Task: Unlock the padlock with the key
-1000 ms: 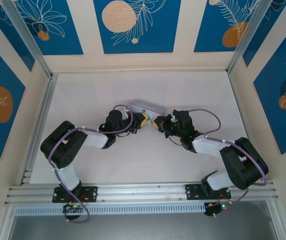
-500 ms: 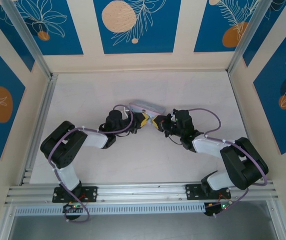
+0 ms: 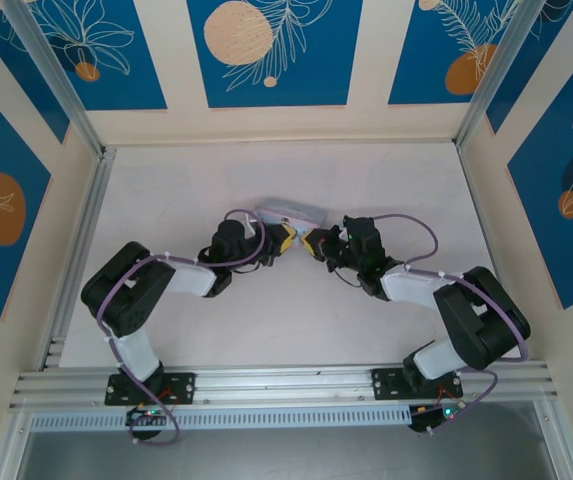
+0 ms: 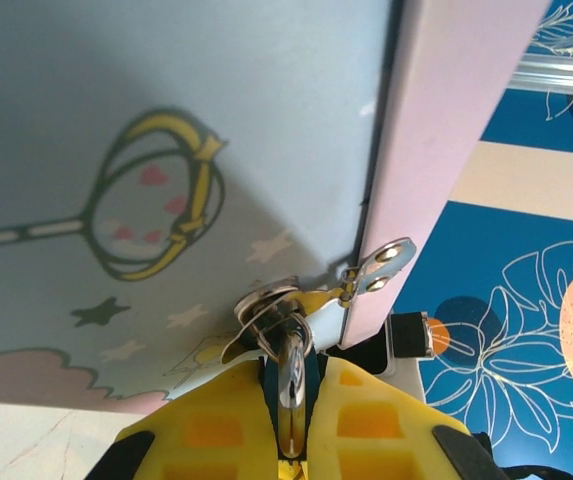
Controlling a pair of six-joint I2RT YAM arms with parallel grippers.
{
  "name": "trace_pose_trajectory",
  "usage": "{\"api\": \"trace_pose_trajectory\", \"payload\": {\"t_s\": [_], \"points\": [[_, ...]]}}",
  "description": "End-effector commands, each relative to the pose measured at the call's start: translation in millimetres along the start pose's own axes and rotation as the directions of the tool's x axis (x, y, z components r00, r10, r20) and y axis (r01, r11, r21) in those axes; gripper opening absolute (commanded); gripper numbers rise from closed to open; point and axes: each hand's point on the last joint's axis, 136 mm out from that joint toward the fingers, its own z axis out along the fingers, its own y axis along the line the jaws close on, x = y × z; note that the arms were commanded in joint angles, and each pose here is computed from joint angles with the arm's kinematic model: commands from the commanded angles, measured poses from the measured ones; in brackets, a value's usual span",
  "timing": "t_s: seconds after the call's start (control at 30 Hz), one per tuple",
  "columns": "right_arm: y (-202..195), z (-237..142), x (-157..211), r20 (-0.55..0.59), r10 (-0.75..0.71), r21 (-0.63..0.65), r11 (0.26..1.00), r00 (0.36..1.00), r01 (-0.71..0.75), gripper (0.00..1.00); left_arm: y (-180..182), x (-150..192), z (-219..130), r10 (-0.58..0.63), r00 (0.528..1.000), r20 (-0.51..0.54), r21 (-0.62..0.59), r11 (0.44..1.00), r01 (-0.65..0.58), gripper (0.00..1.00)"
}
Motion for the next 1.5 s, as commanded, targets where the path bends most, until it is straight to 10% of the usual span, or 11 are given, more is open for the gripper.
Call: {"api": "trace_pose_trajectory", "payload": {"t_s": [0.0, 0.77, 1.47], "points": [[24.3, 8.5, 4.4, -0.016, -0.067, -0.074, 0.995, 0.998, 0.066, 0.0, -30.4, 27.0, 4.9, 0.046, 0.994, -0.096, 0.094, 0.995, -0.037, 0.0], [50.1, 16.1, -7.0, -0.088, -0.382, -0.173, 0.915, 0.92, 0.363, 0.0, -25.6, 36.1, 2.4, 0.057, 0.991, -0.118, 0.079, 0.996, -0.048, 0.0], [56.5, 34.7, 4.4, -0.227, -0.007, -0.231, 0.972, 0.974, -0.046, 0.0, -23.7, 35.8, 1.9, 0.058, 0.992, -0.114, 0.075, 0.996, -0.05, 0.0]]}}
